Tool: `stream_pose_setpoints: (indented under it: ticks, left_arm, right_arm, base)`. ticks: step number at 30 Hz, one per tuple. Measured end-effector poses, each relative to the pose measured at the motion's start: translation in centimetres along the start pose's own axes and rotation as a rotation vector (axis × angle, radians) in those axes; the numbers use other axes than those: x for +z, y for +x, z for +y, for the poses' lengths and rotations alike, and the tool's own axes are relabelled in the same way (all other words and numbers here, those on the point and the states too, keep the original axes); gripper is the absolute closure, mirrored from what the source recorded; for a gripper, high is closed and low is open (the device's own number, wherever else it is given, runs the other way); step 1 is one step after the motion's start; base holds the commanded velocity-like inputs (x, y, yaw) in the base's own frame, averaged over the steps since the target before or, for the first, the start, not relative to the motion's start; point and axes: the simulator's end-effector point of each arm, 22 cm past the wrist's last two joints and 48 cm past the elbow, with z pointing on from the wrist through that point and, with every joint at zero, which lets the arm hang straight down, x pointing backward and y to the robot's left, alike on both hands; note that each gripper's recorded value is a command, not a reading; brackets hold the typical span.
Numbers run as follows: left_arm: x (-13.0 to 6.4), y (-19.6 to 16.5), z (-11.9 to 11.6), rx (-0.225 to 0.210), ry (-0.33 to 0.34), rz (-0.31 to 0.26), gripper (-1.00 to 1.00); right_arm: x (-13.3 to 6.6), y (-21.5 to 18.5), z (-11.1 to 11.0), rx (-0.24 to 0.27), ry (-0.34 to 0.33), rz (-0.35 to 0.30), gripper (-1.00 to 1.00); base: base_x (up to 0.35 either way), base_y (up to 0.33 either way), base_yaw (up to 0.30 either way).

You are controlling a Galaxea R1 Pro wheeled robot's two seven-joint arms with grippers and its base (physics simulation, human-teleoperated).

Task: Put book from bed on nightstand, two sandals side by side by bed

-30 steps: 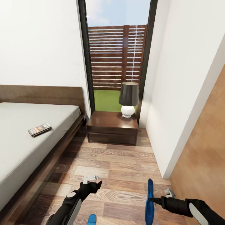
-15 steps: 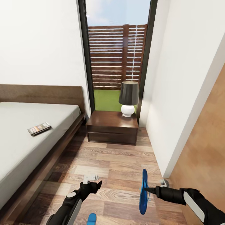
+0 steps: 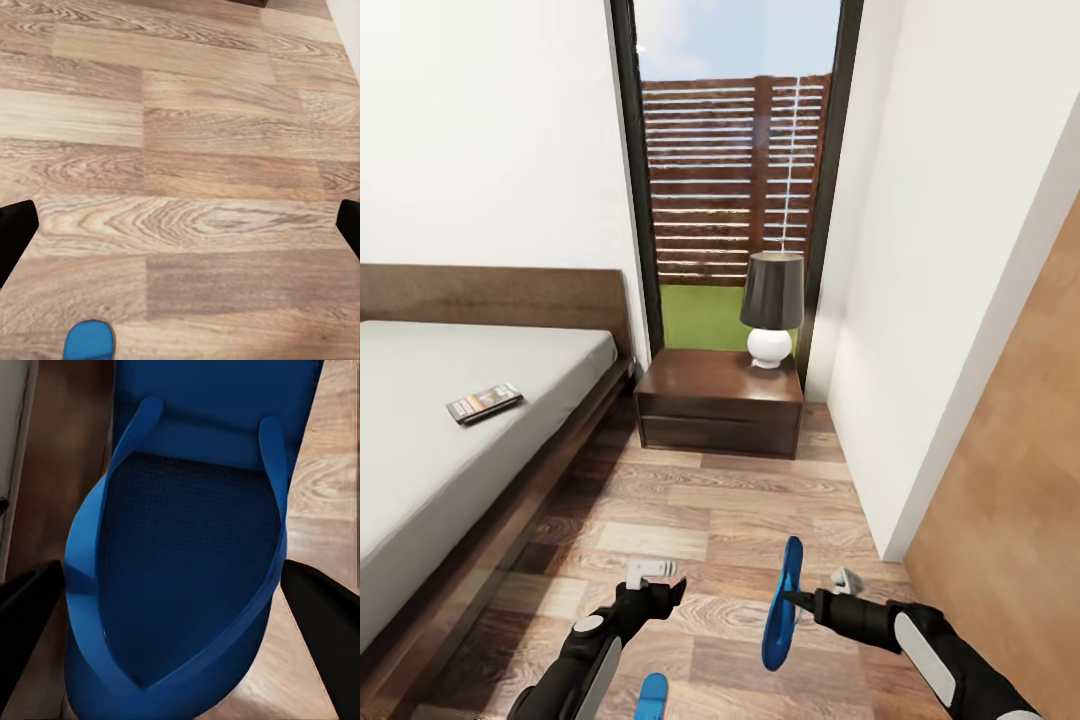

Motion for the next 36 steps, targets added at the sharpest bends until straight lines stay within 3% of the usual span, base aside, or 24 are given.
stream_pose_setpoints:
  ticks: [13, 17, 18, 20, 25, 28, 36]
  left_arm:
    - [1.2, 2.9, 0.8, 0.001, -0.006, 0.01, -1.0]
    - [1.5, 4.9, 1.1, -0.004, -0.009, 0.066, -1.0]
    - [1.5, 6.4, 1.2, -0.01, -0.011, 0.13, -1.0]
    - [1.5, 7.7, 1.5, -0.009, -0.021, 0.172, -1.0]
    - [1.7, 9.6, 3.0, 0.044, -0.077, 0.225, -1.0]
    - [1.8, 10.4, 4.1, 0.097, -0.12, 0.25, -1.0]
    - [2.2, 12.1, 4.8, 0.123, -0.139, 0.289, -1.0]
  right_arm:
    - [-0.3, -1.9, -2.7, 0.05, 0.002, -0.107, 1.0]
    - [-0.2, -2.3, -2.6, 0.035, -0.013, -0.125, 1.0]
    - [-0.2, -2.5, -2.1, 0.033, -0.025, -0.125, 1.0]
    - [0.0, -2.1, -2.3, 0.034, -0.027, -0.114, 1.0]
    - [0.5, -1.2, -2.8, 0.054, -0.029, -0.089, 1.0]
    - [0.8, -0.8, -3.2, 0.065, -0.026, -0.076, 1.0]
    - [1.5, 0.3, -4.4, 0.089, -0.014, -0.052, 1.0]
  base:
    - [0.0, 0.0, 0.0]
    - [0.0, 0.0, 0.0]
    - [0.0, 0.0, 0.0]
    - [0.0, 0.0, 0.0]
    - [0.0, 0.0, 0.0]
    - [0.0, 0.0, 0.0]
    - [0.0, 0.0, 0.0]
